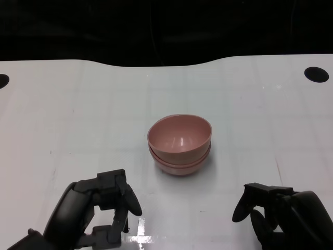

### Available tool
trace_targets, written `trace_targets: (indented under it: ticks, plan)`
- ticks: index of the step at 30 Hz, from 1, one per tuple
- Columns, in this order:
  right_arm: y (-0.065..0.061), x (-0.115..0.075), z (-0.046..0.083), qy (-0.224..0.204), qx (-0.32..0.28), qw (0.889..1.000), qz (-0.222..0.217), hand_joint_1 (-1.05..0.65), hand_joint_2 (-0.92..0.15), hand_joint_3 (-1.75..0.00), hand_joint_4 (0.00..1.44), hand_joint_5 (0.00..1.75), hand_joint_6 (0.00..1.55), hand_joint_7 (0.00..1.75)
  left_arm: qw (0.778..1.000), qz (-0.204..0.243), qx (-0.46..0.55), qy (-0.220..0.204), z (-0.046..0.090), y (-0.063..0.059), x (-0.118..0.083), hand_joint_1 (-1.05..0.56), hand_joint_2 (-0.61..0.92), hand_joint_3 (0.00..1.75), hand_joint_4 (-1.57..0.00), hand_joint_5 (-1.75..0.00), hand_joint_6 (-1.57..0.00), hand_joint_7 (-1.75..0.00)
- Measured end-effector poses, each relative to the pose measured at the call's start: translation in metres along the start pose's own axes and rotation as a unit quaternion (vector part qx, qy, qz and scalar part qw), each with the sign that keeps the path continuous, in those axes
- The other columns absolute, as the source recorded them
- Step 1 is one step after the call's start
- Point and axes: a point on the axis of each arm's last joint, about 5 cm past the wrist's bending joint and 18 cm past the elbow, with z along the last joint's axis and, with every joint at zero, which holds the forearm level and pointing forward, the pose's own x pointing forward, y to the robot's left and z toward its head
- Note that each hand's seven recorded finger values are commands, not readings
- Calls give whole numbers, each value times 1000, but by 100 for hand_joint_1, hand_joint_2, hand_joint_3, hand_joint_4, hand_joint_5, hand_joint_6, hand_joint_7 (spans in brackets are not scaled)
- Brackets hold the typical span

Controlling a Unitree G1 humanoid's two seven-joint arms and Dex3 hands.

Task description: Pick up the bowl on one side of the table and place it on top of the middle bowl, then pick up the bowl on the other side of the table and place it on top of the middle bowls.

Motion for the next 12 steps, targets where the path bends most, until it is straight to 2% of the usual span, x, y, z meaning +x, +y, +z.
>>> trace_targets:
  ticks: [12]
  plan:
    - [0,0,1,-4,2,1000,4,-9,-14,-160,93,175,88,140,1000,5,-5,9,-5,2,-2,-13,36,142,-88,-175,-82,-148]
